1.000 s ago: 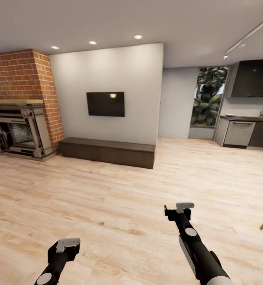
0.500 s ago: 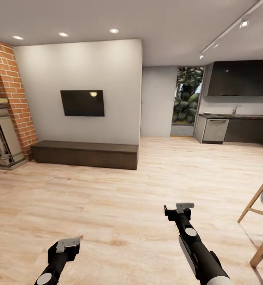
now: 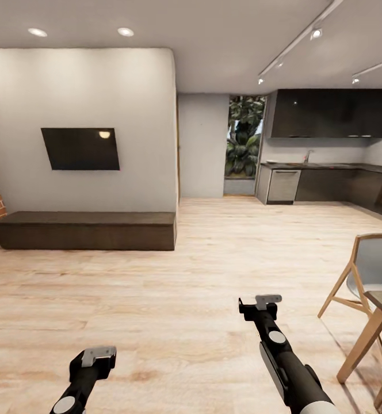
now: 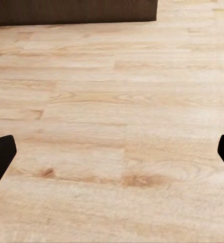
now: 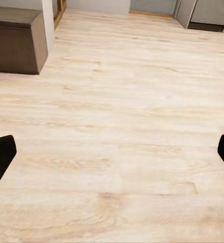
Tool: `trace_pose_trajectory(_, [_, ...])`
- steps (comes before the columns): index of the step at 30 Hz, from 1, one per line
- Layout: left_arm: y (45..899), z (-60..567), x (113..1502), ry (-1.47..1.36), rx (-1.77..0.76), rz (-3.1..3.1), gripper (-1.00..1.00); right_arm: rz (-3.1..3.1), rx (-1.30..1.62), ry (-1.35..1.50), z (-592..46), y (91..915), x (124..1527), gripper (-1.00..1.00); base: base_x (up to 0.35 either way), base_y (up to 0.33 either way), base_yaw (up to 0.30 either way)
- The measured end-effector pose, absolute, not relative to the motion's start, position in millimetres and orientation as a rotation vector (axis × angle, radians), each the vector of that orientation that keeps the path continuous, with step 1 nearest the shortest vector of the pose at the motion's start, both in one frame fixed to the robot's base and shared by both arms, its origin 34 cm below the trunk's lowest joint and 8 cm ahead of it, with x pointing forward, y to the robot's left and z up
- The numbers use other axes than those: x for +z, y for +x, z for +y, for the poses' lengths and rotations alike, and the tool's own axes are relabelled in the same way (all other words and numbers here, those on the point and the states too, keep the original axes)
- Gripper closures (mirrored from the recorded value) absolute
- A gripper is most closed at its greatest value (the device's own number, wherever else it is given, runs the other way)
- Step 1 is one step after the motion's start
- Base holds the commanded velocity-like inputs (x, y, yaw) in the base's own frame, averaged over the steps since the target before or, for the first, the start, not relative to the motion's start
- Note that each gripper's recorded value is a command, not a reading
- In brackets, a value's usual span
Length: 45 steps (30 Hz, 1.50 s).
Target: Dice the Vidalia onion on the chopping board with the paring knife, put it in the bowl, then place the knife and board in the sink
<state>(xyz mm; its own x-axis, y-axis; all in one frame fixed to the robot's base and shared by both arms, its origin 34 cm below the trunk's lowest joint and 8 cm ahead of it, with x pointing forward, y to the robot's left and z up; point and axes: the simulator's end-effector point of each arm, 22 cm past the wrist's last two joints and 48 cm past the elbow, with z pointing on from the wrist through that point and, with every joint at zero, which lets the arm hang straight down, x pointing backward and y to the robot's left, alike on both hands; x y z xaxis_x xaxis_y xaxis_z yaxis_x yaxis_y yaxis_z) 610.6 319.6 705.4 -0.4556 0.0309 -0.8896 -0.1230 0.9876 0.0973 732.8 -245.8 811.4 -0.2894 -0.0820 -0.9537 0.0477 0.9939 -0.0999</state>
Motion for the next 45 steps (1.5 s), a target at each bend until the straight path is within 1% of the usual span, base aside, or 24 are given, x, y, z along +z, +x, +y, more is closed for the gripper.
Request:
trace_pose_trajectory(22, [608.6,319.7,698.4,-0.064,0.178,2.052,-1.00,1.872,-0.125,-0.026,-244.9,732.6,803.8,-1.00,0.314,-0.083,-0.257])
trace_pose_trajectory(28, [608.6,319.8,698.2,-0.064,0.178,2.052,-1.00,1.873,-0.124,-0.026,-244.7,732.7,803.2,-1.00,0.316,-0.064,-0.064])
trace_pose_trajectory(45, [608.2,319.8,697.5,-0.064,0.178,2.054,-1.00,1.874,-0.124,-0.027,-244.5,732.7,803.0,-1.00,0.324,-0.004,-0.002])
